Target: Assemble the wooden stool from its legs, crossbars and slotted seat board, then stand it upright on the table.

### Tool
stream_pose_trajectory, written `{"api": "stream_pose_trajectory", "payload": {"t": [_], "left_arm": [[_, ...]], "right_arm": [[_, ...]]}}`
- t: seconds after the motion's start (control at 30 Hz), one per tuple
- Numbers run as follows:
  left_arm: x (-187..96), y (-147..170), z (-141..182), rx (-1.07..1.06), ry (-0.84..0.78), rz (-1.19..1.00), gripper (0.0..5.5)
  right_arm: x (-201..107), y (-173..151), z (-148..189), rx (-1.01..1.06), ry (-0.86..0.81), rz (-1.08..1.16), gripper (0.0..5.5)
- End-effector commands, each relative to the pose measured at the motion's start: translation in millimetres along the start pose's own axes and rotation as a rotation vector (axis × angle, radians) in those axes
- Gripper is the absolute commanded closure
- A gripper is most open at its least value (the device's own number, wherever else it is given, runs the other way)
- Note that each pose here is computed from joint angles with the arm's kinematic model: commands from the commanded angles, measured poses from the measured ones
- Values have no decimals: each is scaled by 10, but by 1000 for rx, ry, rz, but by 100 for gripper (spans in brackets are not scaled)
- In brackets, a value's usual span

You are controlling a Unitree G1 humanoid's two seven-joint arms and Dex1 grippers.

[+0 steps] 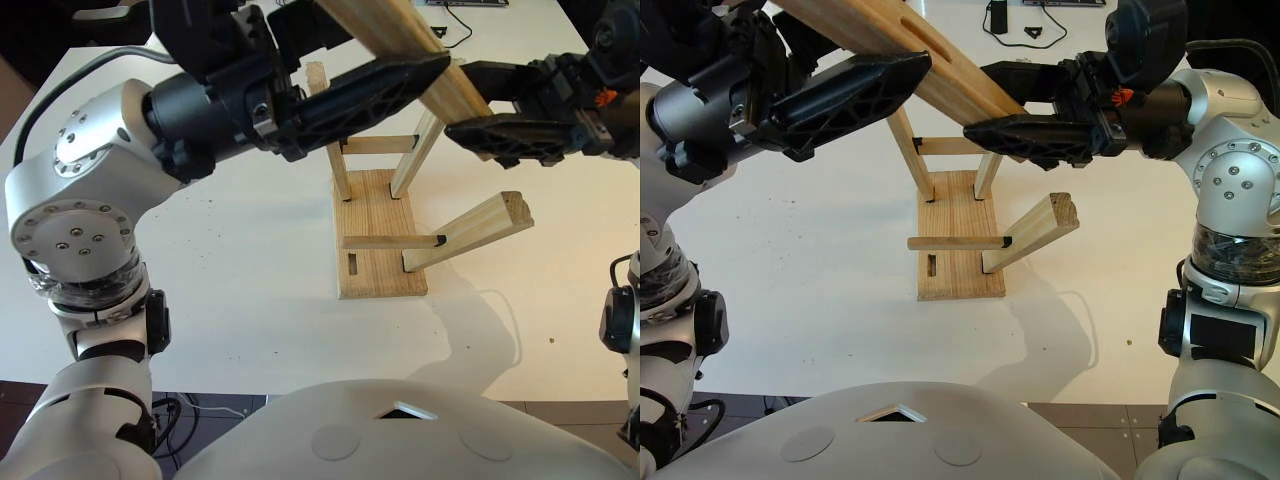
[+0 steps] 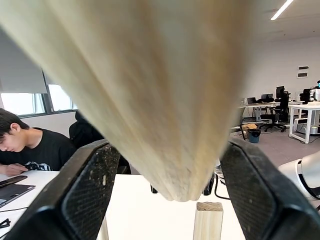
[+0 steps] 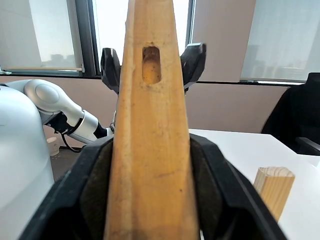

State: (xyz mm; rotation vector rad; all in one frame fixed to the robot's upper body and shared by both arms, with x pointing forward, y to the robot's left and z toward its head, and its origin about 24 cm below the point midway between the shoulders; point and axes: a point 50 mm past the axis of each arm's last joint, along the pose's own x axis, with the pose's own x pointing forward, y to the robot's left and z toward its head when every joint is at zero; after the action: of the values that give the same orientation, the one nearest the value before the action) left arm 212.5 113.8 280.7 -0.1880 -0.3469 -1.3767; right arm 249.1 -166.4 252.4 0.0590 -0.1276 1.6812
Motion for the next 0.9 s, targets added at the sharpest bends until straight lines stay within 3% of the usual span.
{"api": "stream_pose_trajectory", "payload": {"t": [0.03,0.27,0.47,0.63,0.9], "left_arm": [[42,-17,9,2,7,-26,214],[-39,-93,-43,6,52,-74,346],[-143,-93,-116,2,75,-81,346],[-161,-42,-100,12,38,-61,346],[-278,76,51,108,56,-5,346]], "right_arm": [[-10,-17,11,-36,39,7,346],[-61,-50,-88,-74,117,-19,346],[-69,-55,-106,-93,137,-19,346],[-35,-56,-119,-104,144,-27,234],[-282,-87,-15,-103,30,-165,231]]}}
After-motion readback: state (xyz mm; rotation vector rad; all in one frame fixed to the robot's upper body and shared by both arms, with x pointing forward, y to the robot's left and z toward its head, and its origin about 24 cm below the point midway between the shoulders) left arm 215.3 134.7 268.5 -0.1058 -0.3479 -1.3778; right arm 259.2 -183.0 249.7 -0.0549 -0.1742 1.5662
